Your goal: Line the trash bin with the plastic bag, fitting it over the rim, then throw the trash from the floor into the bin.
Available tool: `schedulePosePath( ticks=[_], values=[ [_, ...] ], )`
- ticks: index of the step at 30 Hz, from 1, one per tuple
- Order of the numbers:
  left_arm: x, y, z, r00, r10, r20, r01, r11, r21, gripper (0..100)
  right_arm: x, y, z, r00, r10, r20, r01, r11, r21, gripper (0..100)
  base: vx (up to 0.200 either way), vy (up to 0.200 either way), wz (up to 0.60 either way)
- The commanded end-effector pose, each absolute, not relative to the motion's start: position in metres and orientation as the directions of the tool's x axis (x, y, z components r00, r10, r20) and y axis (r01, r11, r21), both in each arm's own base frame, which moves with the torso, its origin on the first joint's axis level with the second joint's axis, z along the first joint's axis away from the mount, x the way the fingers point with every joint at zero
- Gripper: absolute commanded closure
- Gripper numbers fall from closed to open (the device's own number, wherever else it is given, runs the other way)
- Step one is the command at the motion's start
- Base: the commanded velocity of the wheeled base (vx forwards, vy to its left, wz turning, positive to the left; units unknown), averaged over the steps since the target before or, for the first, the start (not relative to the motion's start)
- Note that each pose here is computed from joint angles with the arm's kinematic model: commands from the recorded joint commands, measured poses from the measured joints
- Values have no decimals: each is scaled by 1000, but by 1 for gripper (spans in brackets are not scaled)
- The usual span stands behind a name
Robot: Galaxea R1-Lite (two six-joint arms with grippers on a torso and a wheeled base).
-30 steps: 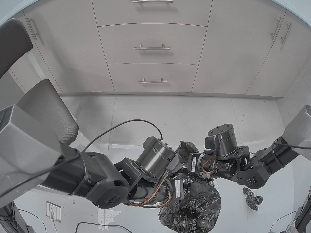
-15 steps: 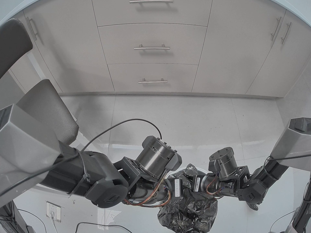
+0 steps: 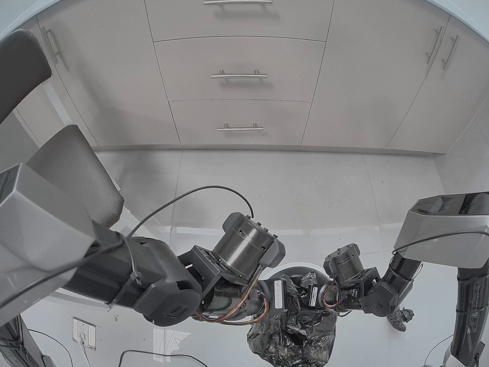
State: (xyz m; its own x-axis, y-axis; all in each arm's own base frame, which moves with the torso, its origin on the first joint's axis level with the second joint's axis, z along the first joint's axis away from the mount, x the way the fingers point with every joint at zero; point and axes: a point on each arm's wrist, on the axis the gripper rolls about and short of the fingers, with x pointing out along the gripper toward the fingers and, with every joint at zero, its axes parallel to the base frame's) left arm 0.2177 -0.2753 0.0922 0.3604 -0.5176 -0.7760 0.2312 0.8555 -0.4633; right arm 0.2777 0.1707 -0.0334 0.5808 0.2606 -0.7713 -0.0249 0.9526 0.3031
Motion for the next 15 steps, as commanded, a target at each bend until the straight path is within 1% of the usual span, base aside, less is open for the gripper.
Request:
schedulePosePath(
  ticks=[1, 4, 5, 12, 15],
  values=[
    [220, -276, 92, 367, -524, -768, 232, 851, -470, 100, 286, 163, -51, 562, 225, -796, 4, 961, 275, 100, 0, 0, 0],
    [221, -278, 92, 377, -537, -755, 239, 844, -481, 100, 286, 163, -52, 560, 224, -798, 3, 962, 273, 100, 0, 0, 0],
    [221, -278, 91, 378, -540, -753, 240, 842, -483, 100, 285, 162, -52, 559, 223, -798, 4, 962, 272, 0, 0, 0, 0],
    [221, -278, 92, 378, -540, -753, 240, 842, -483, 100, 284, 161, -51, 557, 222, -800, 8, 962, 273, 0, 0, 0, 0],
    [222, -278, 92, 380, -539, -752, 237, 842, -485, 100, 279, 159, -42, 568, 230, -790, 12, 958, 288, 0, 0, 0, 0]
  ],
)
